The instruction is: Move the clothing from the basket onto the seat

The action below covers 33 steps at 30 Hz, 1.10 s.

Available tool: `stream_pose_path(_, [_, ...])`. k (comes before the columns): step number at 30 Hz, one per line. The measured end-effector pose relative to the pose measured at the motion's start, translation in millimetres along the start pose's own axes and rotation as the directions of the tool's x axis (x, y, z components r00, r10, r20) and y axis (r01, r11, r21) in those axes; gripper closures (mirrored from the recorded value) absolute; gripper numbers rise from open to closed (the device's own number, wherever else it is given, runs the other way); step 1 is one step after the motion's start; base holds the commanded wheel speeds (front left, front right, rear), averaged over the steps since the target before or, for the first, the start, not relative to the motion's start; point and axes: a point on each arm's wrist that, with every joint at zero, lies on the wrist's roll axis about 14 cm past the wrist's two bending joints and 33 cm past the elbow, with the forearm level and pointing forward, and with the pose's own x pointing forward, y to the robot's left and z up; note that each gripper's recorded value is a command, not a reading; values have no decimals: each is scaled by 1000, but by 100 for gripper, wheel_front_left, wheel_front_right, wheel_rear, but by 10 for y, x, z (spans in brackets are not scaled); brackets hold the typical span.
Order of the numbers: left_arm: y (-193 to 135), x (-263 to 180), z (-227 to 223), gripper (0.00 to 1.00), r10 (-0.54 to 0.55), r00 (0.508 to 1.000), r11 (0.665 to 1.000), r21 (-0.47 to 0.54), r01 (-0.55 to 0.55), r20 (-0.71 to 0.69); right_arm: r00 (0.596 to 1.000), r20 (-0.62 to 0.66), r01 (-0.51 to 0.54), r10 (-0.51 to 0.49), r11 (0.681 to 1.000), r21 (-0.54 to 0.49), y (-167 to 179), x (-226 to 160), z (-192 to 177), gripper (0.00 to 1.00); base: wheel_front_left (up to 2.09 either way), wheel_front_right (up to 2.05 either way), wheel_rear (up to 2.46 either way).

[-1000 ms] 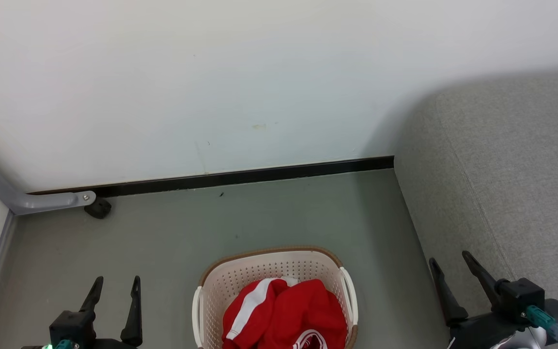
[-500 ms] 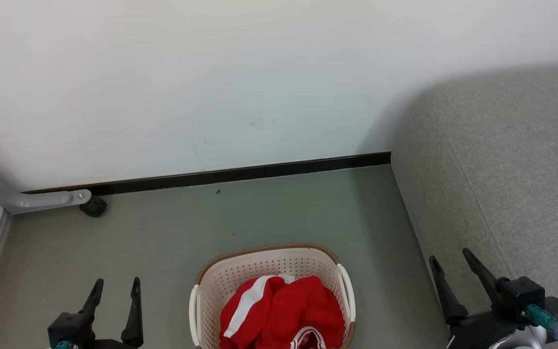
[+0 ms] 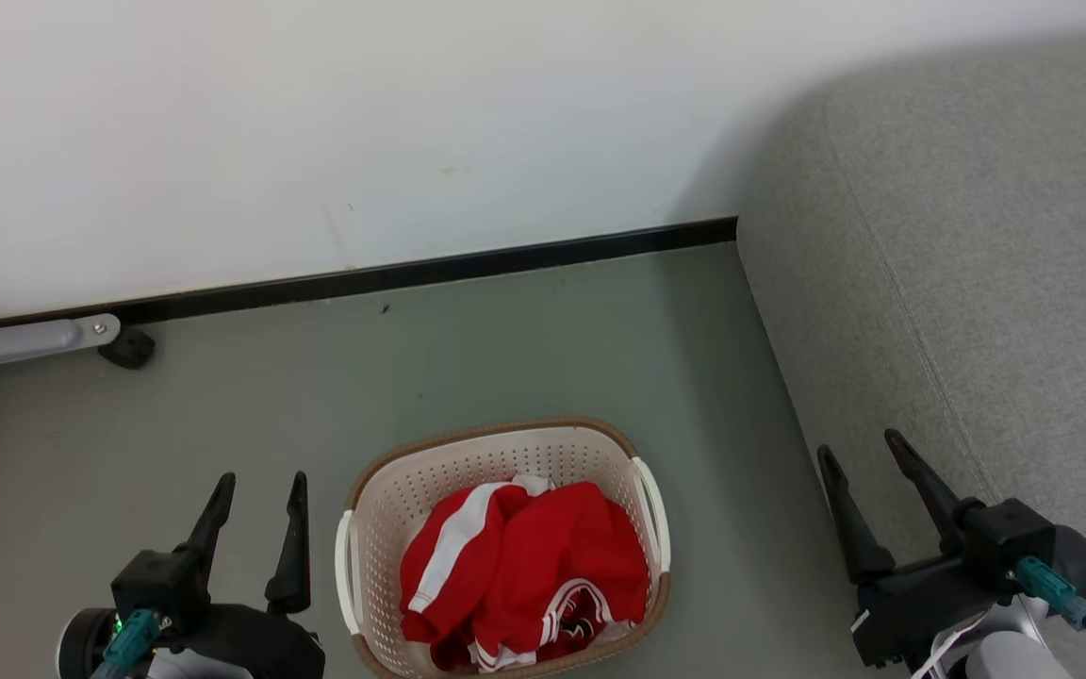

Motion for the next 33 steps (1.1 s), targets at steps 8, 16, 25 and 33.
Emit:
stream_pose_path(8, [-129,352,-94,0,-61,998,998,4,61,-27,1000,-11,21,-21,1000,7,-70,182,-60,0,0,0,0])
stream_pose_path(16, [-334,714,-281,0,-136,988,990,18,137,-67,998,-46,48,-48,999,14,-165,361,-223,0,0,0,0])
stream_pose_path(25, [-562,912,-850,0,-225,938,970,30,241,-265,988,-128,86,-82,996,27,-254,432,-554,0,0,0,0])
stream_pose_path(33, [-680,1082,-1267,0,-262,875,953,30,300,-407,981,-169,103,-97,994,29,-299,538,-750,0,0,0,0])
